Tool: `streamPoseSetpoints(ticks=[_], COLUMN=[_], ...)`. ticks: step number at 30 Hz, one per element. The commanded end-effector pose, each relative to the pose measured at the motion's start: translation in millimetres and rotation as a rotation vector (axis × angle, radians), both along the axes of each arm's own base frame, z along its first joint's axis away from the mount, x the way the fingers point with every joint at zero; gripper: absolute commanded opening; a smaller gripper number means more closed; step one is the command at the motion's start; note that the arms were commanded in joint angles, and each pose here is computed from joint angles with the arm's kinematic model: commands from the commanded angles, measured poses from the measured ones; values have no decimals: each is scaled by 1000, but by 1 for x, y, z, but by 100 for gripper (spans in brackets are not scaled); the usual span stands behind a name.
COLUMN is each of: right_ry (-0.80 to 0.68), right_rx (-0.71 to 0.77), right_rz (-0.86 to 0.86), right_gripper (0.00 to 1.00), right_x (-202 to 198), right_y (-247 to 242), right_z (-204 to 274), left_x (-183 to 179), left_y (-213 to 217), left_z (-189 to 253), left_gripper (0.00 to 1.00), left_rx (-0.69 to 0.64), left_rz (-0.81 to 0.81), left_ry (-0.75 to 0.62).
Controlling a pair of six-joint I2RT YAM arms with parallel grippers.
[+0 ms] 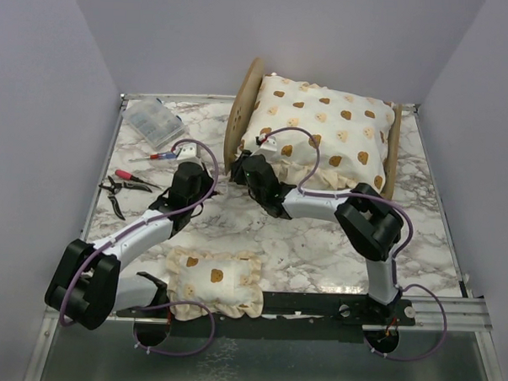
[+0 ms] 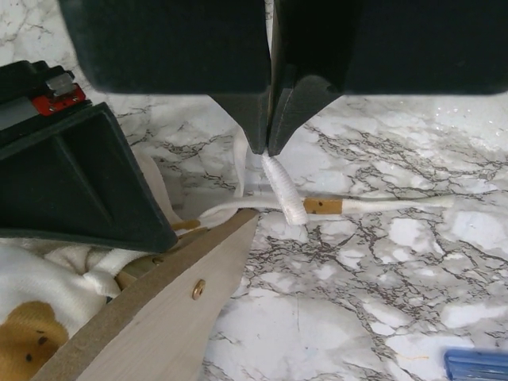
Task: Set up the pet bed
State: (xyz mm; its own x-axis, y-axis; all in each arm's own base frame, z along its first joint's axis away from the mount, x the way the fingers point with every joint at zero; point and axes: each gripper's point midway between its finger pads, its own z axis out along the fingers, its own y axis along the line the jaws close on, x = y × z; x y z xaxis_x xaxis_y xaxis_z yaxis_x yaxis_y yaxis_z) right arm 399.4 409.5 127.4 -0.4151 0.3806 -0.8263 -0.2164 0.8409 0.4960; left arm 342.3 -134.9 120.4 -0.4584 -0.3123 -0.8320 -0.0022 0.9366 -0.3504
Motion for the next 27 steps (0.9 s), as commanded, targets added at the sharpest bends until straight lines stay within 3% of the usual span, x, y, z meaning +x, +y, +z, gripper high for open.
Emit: streamPoseSetpoints(ticks=[1, 3, 7, 18, 27], right_ry=[-27, -31, -47, -161, -211], right_rx=[-4, -7, -12, -54, -79], right_rz=[-36, -32, -9, 208, 349], right_gripper=[28, 23, 2, 1, 1], right_x=[11, 12, 11, 0, -9], right_y=[0, 1, -2, -12, -14], right_z=[-8, -10, -10, 15, 26], left_x=[2, 3, 6, 23, 25], left_y=[-11, -12, -9, -25, -49], left_z=[2, 3, 9, 7, 9], left_gripper=[0, 0, 0, 0, 0], left_rx=[32, 59, 133, 394, 482], left_rz=[-81, -109, -144, -408, -640], left_ry=[1, -2, -25, -104, -196])
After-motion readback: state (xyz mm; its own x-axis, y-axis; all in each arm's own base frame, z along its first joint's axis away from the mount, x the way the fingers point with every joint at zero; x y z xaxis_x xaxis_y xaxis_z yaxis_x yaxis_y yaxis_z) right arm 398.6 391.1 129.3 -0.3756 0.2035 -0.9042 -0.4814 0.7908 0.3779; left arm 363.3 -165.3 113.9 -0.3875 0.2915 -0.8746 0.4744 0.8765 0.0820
